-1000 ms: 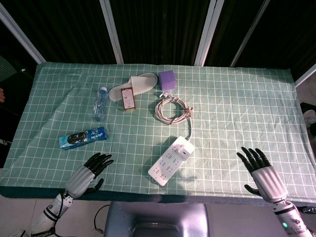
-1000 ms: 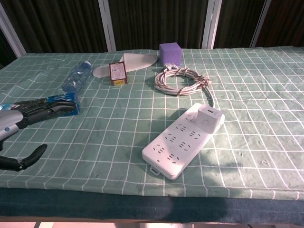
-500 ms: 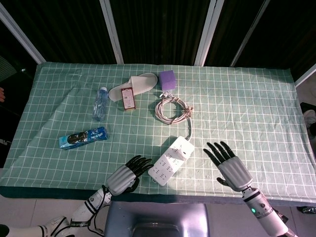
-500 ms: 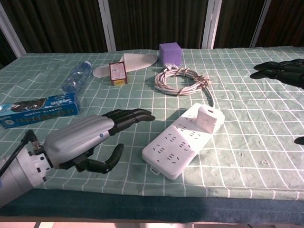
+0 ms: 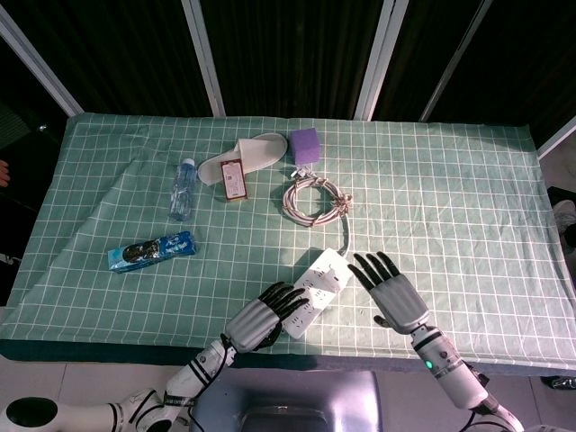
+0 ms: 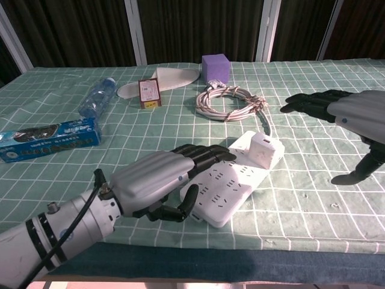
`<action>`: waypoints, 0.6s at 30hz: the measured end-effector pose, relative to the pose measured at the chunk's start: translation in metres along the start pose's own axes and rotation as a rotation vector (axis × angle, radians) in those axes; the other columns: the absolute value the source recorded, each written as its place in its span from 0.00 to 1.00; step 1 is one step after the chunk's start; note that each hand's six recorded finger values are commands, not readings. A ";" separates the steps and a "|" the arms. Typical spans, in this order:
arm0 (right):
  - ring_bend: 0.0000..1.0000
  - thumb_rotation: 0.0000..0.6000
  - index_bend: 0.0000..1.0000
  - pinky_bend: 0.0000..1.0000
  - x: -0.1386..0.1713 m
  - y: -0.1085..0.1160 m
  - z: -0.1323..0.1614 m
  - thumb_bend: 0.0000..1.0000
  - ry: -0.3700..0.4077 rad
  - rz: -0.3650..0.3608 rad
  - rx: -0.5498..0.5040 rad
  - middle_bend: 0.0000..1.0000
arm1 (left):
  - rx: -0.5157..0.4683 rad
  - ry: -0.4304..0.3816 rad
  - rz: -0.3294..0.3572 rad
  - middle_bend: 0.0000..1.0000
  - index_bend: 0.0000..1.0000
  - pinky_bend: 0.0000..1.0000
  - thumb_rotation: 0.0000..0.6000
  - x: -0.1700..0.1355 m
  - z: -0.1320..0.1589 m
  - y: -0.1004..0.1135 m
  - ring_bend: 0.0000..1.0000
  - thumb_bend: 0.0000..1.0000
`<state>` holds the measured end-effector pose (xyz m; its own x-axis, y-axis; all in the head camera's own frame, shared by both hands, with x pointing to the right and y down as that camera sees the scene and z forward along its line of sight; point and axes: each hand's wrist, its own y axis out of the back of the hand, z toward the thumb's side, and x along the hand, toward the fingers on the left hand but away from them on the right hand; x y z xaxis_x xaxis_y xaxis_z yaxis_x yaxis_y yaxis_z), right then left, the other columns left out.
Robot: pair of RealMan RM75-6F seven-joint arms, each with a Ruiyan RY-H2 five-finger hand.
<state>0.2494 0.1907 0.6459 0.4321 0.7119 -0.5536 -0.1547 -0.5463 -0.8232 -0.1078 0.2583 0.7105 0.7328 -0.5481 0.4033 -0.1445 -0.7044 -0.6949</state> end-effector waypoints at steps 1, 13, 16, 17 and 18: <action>0.00 1.00 0.00 0.00 -0.002 -0.001 0.001 0.16 -0.001 0.004 0.001 0.00 | 0.001 -0.003 -0.003 0.04 0.00 0.02 1.00 0.001 0.002 -0.001 0.00 0.82; 0.00 1.00 0.00 0.00 -0.020 -0.009 0.011 0.16 -0.005 0.062 -0.014 0.00 | 0.122 -0.020 -0.042 0.03 0.00 0.01 1.00 0.011 0.014 -0.025 0.00 0.83; 0.00 1.00 0.00 0.00 -0.025 -0.010 0.013 0.16 -0.002 0.066 -0.003 0.00 | 0.147 -0.021 -0.055 0.03 0.00 0.01 1.00 0.012 0.015 -0.031 0.00 0.83; 0.00 1.00 0.00 0.00 -0.026 -0.010 0.014 0.16 -0.001 0.066 0.002 0.00 | 0.152 -0.023 -0.059 0.03 0.00 0.01 1.00 0.012 0.016 -0.033 0.00 0.83; 0.00 1.00 0.00 0.00 -0.028 -0.010 0.015 0.16 0.001 0.066 0.010 0.00 | 0.154 -0.025 -0.059 0.03 0.00 0.01 1.00 0.012 0.016 -0.034 0.00 0.83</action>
<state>0.2254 0.1826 0.6679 0.4215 0.6739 -0.6068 -0.1919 -0.5877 -0.7860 -0.0835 0.2833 0.7295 0.7534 -0.4951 0.4327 0.0019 -0.6565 -0.7544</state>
